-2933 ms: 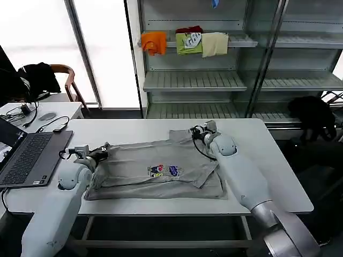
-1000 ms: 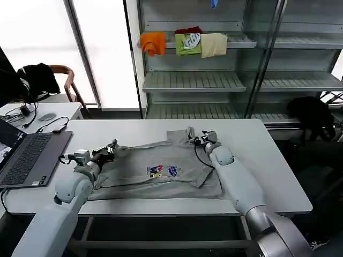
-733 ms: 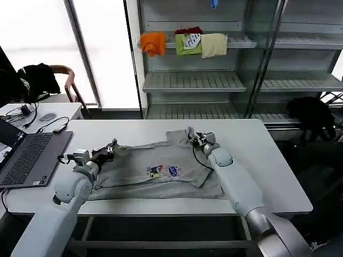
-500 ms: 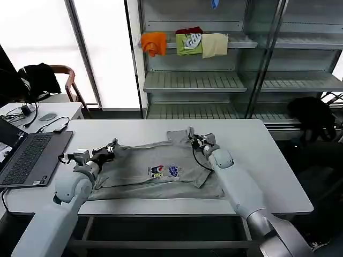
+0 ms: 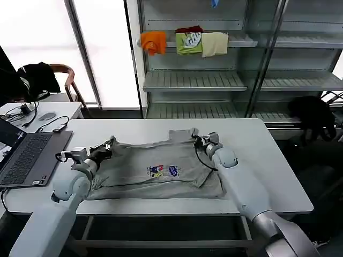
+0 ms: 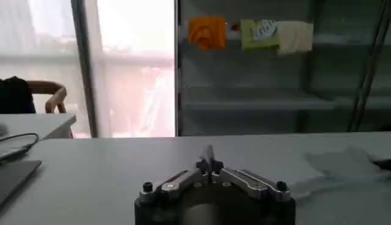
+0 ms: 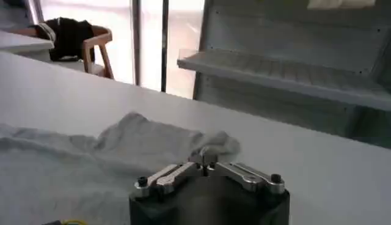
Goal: Fold and organize the clothes.
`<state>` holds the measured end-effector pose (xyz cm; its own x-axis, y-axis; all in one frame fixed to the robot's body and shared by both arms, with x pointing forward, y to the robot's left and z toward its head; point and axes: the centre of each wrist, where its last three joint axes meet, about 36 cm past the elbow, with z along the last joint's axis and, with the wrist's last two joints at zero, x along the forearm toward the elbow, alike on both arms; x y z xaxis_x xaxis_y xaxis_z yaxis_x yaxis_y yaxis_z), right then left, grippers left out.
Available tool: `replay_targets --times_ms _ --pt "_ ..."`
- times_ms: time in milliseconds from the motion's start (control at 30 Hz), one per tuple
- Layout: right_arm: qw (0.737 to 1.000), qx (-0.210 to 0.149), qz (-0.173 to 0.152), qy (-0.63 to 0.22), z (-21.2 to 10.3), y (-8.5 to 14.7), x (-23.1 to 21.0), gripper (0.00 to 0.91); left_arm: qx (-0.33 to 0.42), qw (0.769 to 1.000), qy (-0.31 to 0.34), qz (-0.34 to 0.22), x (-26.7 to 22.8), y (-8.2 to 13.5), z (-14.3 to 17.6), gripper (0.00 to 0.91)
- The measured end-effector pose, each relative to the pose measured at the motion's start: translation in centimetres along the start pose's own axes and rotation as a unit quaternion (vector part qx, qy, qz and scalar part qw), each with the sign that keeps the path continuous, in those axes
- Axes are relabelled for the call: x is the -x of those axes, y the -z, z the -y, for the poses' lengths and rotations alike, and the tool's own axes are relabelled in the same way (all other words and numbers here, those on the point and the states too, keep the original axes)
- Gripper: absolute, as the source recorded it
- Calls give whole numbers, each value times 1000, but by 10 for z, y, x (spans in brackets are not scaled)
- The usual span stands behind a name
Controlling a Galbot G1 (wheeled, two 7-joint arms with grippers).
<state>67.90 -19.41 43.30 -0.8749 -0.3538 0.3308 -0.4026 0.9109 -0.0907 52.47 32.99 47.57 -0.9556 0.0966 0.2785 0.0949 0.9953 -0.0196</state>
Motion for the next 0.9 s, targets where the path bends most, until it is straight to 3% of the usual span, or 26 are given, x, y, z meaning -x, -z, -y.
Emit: replay_targets --times_ms 300,500,900 --pt "999 6 53 11 -3 28 -32 0 5 1000 19 -2 -8 1 -12 20" --pt "997 7 79 21 -5 35 -64 0 13 999 32 -12 -22 -1 -18 20" --pt "994 -10 97 41 -13 12 -139 0 39 996 63 -53 -56 -26 -11 20"
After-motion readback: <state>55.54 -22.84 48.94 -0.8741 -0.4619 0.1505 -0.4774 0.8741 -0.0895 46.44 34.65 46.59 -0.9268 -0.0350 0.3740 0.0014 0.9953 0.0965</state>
